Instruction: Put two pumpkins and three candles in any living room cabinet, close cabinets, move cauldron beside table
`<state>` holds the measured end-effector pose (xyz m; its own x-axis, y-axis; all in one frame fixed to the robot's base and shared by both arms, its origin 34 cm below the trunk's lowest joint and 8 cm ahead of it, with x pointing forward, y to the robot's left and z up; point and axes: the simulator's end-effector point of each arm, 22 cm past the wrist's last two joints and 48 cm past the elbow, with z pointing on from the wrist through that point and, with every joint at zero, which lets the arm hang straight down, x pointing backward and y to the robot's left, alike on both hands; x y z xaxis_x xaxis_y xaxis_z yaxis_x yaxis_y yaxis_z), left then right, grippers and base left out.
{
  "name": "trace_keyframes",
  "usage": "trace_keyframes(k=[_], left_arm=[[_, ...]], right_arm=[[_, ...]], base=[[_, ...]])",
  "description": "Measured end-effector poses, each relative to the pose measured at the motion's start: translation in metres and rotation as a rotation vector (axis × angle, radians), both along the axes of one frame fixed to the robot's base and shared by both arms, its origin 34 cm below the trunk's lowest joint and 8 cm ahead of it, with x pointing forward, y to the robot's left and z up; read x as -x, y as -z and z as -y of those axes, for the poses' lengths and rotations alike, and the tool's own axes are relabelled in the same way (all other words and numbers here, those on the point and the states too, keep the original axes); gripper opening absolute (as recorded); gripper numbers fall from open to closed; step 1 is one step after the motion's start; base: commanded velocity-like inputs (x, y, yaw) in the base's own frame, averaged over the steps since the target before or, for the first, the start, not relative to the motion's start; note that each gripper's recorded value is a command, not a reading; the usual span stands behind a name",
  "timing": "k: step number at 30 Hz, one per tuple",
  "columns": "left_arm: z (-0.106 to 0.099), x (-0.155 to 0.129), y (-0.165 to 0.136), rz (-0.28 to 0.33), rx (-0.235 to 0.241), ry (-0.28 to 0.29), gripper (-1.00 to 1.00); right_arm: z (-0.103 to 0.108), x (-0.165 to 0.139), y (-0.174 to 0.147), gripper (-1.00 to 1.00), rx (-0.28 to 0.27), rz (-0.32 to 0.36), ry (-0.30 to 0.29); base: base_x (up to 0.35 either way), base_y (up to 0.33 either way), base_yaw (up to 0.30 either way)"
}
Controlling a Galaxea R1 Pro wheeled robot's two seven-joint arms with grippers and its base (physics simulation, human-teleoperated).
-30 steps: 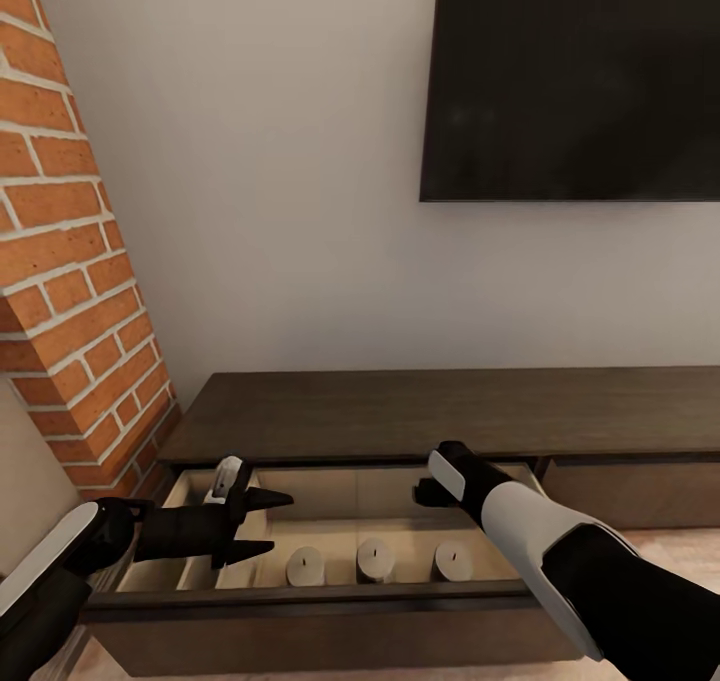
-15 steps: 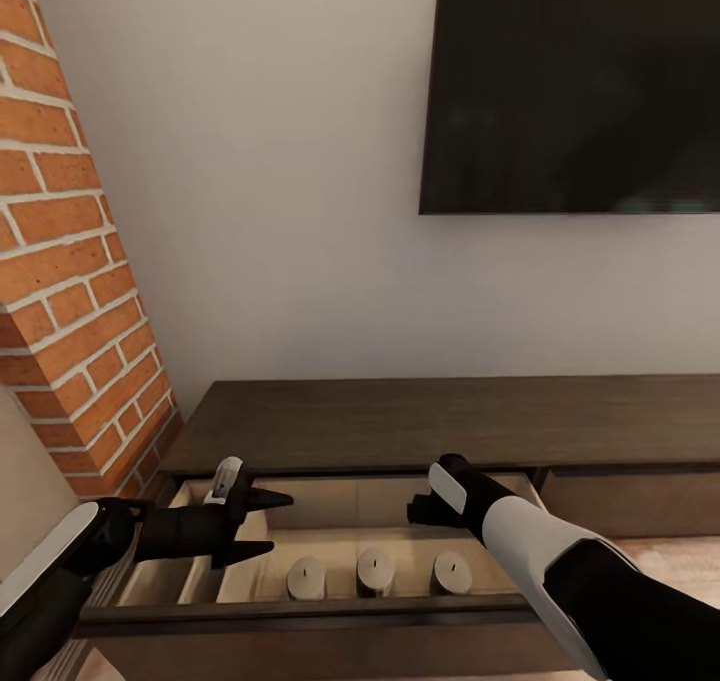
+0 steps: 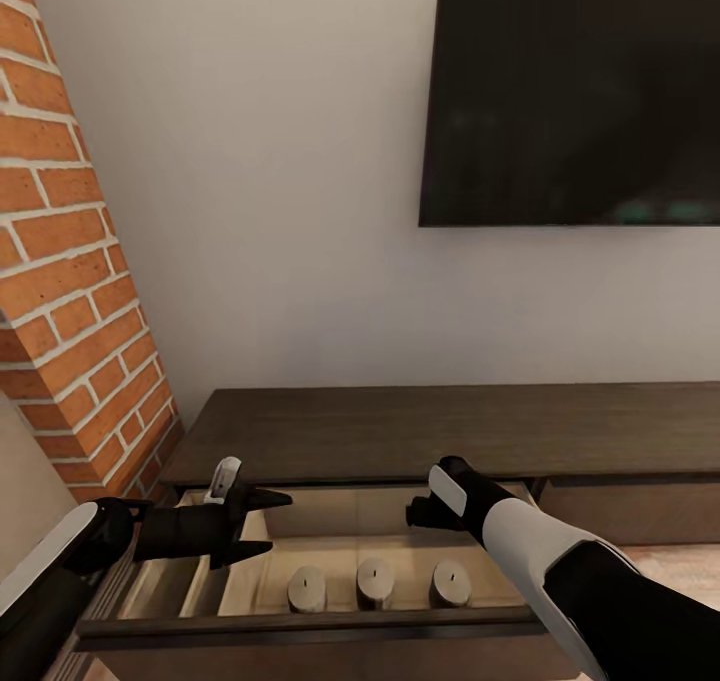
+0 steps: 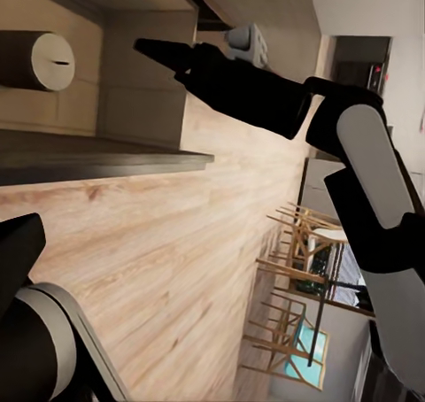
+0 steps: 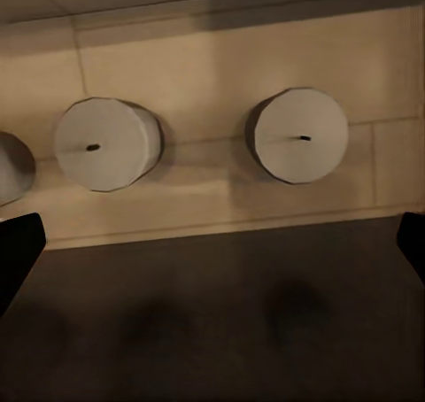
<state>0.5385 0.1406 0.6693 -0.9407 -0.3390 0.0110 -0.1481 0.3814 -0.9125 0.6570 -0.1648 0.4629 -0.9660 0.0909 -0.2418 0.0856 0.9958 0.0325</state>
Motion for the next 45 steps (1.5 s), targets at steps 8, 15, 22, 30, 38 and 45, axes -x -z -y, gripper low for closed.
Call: trace_keyframes(k=[8, 15, 22, 30, 38, 45], left_arm=[[-0.001, -0.005, -0.017, 0.000, 0.000, -0.005, 1.00], [0.000, -0.007, -0.031, -0.003, 0.000, -0.001, 1.00], [-0.001, -0.010, -0.044, -0.006, -0.003, -0.005, 1.00], [-0.002, -0.014, -0.061, -0.006, -0.003, -0.007, 1.00], [-0.002, -0.017, -0.077, -0.007, -0.004, -0.006, 1.00], [-0.002, -0.019, -0.087, -0.007, -0.004, -0.006, 1.00]], right_arm=[[-0.002, -0.005, -0.018, 1.00, -0.002, 0.005, -0.002], [-0.001, -0.009, -0.033, 1.00, -0.002, 0.010, 0.000], [-0.001, -0.014, -0.048, 1.00, -0.002, 0.017, 0.004], [-0.001, -0.016, -0.065, 1.00, -0.002, 0.017, 0.005], [0.000, -0.019, -0.079, 1.00, -0.002, 0.016, 0.008], [0.001, -0.021, -0.089, 1.00, 0.000, 0.021, 0.011]], base=[[-0.100, 0.000, 0.000], [-0.318, 0.000, 0.000], [-0.151, 0.000, 0.000], [-0.006, 0.000, 0.000], [-0.169, 0.028, 0.000], [-0.317, 0.019, 0.000]])
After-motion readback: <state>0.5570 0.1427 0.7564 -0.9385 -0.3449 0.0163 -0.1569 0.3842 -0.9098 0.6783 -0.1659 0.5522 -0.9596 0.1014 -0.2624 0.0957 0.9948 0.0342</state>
